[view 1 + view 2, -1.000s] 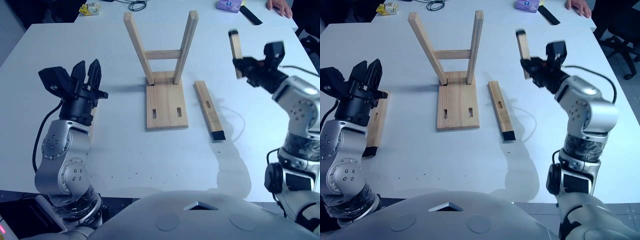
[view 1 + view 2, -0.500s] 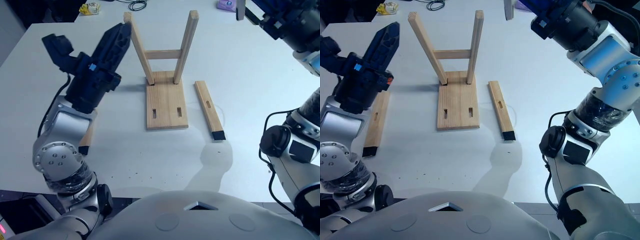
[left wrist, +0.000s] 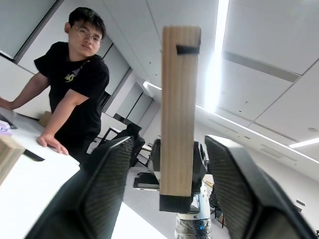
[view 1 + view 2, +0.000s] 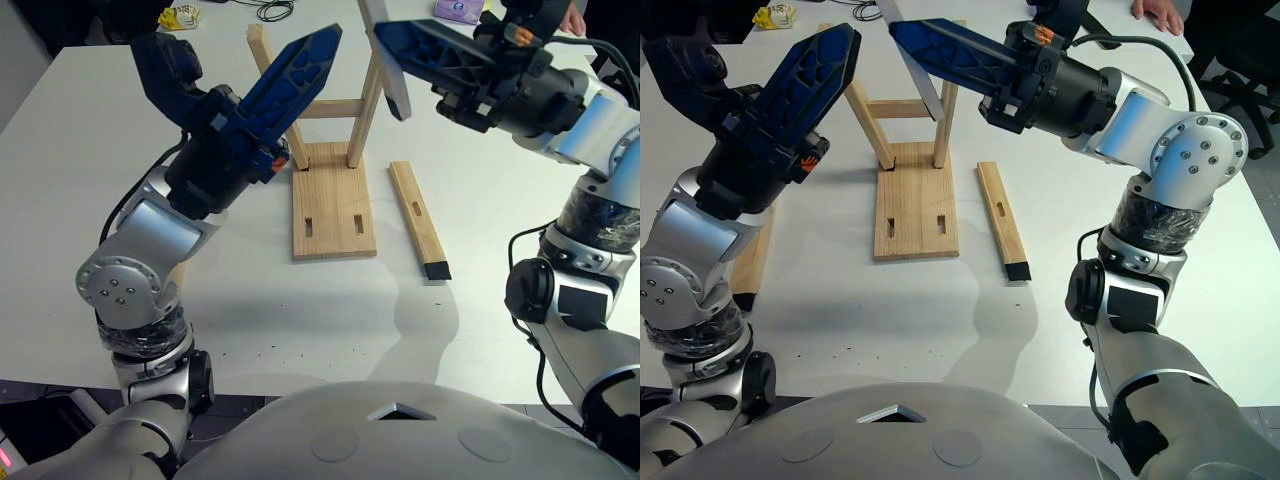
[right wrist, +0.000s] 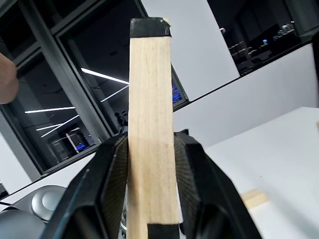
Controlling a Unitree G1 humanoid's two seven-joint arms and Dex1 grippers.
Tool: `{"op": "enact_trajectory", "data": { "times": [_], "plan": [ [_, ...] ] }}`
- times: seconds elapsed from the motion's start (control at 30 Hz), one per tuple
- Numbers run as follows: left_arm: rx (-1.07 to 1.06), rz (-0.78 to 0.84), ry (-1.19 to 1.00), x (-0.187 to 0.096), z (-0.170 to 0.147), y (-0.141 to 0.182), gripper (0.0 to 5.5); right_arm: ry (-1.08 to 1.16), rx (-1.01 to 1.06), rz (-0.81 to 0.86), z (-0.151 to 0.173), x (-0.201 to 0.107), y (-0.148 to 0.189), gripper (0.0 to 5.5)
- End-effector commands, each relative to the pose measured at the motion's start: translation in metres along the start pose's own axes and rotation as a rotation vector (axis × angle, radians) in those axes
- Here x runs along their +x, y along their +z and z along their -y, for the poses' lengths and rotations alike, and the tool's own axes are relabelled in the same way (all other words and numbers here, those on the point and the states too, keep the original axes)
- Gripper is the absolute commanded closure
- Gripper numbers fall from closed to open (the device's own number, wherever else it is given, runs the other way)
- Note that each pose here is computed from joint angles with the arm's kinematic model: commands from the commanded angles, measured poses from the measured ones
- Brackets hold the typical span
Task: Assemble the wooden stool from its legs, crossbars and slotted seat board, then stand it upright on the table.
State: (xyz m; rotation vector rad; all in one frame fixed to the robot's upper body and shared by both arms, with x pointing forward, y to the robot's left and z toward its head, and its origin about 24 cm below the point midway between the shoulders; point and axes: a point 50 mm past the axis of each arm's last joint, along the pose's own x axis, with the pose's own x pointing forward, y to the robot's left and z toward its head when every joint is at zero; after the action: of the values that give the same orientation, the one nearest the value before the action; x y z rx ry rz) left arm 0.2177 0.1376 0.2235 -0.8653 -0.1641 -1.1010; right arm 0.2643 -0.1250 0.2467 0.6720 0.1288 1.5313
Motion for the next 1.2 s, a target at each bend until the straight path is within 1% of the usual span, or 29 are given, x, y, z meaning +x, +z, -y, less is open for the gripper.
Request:
{"op": "enact_trajectory", "data": {
  "times": [0.03,0.17,0.33,0.53,0.77,0.8,0.83,0.97,1.0,1.07,1.2],
  "plan": [
    [-0.01,-0.032,-0.039,-0.002,0.0,0.002,2.73,0.016,0.007,-0.039,-0.004,0.001,-0.008,4.2],
    [-0.04,-0.079,-0.079,0.0,0.0,0.001,2.73,0.039,0.03,-0.067,-0.006,0.004,-0.017,4.2],
    [-0.081,-0.13,-0.133,0.008,0.008,0.001,2.73,0.061,0.057,-0.089,-0.006,0.008,-0.025,4.2],
    [-0.101,-0.155,-0.17,0.011,0.016,-0.002,2.73,0.063,0.069,-0.097,-0.004,0.009,-0.028,4.2],
    [-0.107,-0.179,-0.155,0.015,0.018,-0.005,2.73,0.059,0.068,-0.11,-0.005,0.007,-0.029,4.2],
    [-0.106,-0.18,-0.147,0.015,0.018,-0.005,2.92,0.059,0.067,-0.113,-0.005,0.007,-0.029,4.2],
    [-0.105,-0.182,-0.139,0.015,0.017,-0.006,2.96,0.059,0.067,-0.115,-0.005,0.007,-0.029,4.2],
    [-0.105,-0.183,-0.134,0.013,0.016,-0.005,3.61,0.057,0.067,-0.119,-0.005,0.005,-0.029,4.2],
    [-0.104,-0.183,-0.139,0.013,0.016,-0.005,3.66,0.056,0.067,-0.121,-0.005,0.005,-0.029,4.2],
    [-0.101,-0.187,-0.148,0.012,0.018,-0.004,4.03,0.052,0.068,-0.123,-0.005,0.003,-0.028,4.2],
    [-0.1,-0.189,-0.165,0.01,0.02,-0.005,4.07,0.058,0.07,-0.127,-0.006,0.003,-0.028,4.2]
  ]
}}
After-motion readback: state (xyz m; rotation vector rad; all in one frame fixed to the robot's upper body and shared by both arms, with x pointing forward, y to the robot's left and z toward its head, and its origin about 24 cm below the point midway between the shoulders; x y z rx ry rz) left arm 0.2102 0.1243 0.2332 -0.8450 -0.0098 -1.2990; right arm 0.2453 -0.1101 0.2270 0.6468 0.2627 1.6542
